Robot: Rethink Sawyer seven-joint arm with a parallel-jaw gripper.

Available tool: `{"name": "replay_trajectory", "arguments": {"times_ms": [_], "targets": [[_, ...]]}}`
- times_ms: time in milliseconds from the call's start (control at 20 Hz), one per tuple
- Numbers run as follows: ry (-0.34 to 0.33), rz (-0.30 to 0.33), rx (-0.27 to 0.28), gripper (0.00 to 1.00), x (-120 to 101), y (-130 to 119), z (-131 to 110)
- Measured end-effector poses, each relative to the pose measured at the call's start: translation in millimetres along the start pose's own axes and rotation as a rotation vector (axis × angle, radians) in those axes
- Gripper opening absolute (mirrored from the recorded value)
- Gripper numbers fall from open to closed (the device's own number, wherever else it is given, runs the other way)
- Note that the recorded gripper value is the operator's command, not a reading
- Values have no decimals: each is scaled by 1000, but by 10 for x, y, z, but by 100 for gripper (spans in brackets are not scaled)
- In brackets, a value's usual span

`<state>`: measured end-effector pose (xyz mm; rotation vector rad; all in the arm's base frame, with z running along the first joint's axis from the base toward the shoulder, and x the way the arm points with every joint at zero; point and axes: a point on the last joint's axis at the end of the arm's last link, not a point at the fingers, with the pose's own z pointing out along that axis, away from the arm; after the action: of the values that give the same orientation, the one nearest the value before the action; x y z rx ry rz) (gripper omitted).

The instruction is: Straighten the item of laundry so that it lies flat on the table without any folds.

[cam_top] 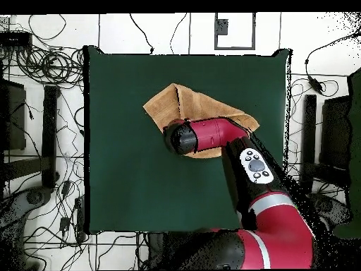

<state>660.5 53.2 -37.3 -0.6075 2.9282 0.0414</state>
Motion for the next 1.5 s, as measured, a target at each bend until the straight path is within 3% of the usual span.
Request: {"name": "replay_trajectory", "arguments": {"times_ms": [1500], "targets": [[-25, 17, 26, 100, 6, -161, 96]]}}
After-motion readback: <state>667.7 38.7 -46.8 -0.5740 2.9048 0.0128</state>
